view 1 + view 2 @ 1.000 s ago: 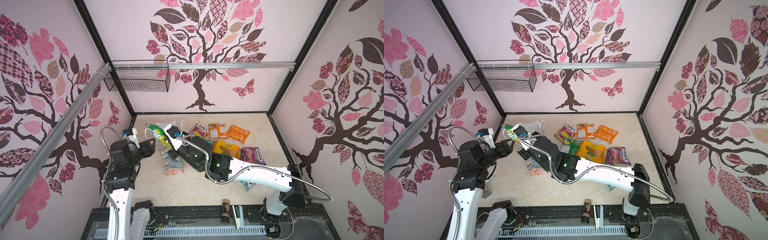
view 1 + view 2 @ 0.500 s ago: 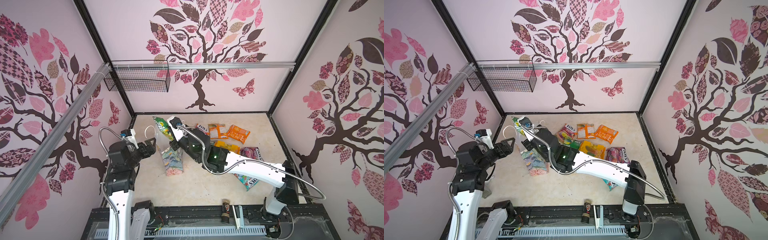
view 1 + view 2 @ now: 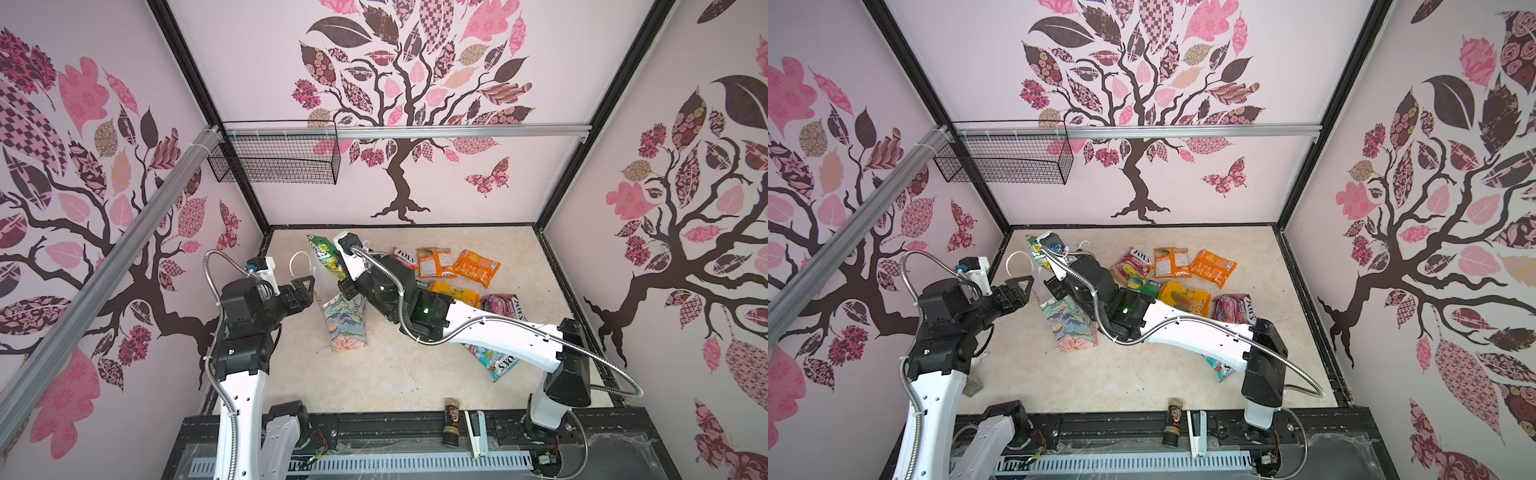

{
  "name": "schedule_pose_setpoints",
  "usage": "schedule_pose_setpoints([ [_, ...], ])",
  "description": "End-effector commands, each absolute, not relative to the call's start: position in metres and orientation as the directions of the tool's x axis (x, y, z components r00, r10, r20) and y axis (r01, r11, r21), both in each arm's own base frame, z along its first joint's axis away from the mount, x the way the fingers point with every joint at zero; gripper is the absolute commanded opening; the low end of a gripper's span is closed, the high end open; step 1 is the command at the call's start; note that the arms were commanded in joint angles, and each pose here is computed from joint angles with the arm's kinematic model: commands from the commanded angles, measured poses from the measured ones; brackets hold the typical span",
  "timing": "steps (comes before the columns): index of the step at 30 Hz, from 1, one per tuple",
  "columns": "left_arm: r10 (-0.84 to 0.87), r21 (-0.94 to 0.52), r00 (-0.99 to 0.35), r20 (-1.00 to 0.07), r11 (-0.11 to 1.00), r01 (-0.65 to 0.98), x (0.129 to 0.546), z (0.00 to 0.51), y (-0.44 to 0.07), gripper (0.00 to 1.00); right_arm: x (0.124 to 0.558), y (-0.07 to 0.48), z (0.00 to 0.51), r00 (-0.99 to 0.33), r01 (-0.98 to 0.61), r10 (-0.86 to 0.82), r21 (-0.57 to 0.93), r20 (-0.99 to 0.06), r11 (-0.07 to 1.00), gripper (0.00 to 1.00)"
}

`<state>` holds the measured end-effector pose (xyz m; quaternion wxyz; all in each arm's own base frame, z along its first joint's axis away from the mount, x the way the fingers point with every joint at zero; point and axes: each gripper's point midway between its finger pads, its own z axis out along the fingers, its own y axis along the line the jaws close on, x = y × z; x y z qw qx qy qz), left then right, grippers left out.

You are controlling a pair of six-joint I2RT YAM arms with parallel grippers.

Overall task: Place the snacks into the paper bag
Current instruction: 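Lower the green candy bag into the paper bag and open the right gripper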

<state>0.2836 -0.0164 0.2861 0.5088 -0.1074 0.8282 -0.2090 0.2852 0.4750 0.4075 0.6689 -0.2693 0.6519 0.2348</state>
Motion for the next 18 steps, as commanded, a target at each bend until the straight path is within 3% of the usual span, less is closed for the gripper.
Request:
schedule_pose_setpoints([
  [1,-0.385,-0.461,-0.467,-0.796,0.886,0.055,0.285,0.283,-0.019,0.61,0.291,0.479,0.427,0.056,-0.665,0.036,-0.011,-0.998,0.747,0.00],
  [5,-0.384,-0.474,-0.478,-0.790,0.877,0.080,0.287,0.283,-0.024,0.44,0.295,0.482,0.419,0.047,-0.664,0.029,-0.010,-0.998,0.748,0.00],
  [8,-0.384,-0.477,-0.480,-0.789,0.875,0.084,0.288,0.283,-0.025,0.20,0.299,0.483,0.413,0.038,-0.660,0.025,-0.006,-0.999,0.751,0.00],
  [18,-0.387,-0.477,-0.484,-0.785,0.876,0.073,0.288,0.281,-0.023,0.10,0.310,0.484,0.383,-0.004,-0.653,-0.001,0.002,-1.000,0.757,0.00],
])
